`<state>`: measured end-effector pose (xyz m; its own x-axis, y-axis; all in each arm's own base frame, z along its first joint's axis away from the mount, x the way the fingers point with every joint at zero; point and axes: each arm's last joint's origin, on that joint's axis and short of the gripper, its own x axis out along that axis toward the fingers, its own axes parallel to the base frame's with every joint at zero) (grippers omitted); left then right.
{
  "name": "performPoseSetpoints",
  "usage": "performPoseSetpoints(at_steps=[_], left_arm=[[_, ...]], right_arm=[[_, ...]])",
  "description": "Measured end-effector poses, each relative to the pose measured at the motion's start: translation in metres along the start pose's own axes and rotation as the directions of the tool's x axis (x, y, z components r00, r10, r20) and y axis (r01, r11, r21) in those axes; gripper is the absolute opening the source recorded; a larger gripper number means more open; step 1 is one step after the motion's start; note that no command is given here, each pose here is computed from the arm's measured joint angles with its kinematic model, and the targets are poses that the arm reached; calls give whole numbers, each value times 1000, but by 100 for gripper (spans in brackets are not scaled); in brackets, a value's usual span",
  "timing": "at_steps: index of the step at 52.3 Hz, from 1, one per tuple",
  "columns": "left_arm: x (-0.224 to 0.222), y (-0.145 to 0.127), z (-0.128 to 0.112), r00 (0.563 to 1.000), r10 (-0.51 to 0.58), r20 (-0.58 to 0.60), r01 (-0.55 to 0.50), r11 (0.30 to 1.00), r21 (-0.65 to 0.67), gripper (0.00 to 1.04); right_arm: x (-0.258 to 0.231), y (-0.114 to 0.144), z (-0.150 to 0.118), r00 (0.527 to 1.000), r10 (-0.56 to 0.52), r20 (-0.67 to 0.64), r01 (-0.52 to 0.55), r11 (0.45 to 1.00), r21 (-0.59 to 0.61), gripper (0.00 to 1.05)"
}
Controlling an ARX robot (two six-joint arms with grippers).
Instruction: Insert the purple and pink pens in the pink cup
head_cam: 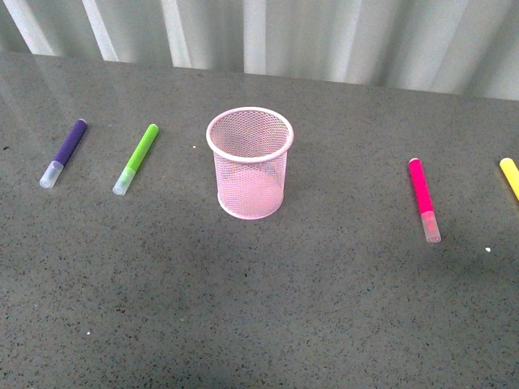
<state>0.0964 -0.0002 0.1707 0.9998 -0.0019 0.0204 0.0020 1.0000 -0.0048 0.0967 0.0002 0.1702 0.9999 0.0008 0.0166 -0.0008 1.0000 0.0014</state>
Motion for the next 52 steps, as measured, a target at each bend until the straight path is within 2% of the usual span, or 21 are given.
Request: performPoseSetpoints(at_steps=[48, 50, 52], left_arm=[[0, 0, 0, 1000, 2, -1, -2, 1000, -1, 98], [1, 0, -2, 998, 34, -47, -35, 999, -32, 98], [1, 1, -4, 983, 94, -157, -109, 990, -89, 98]], right_arm=[[0, 0, 0, 1000, 0, 0, 0, 1000, 0, 98], [0, 0, 0, 1000, 0, 0, 0, 1000, 0, 98], [0, 0, 0, 1000, 0, 0, 0, 1000, 0, 98]])
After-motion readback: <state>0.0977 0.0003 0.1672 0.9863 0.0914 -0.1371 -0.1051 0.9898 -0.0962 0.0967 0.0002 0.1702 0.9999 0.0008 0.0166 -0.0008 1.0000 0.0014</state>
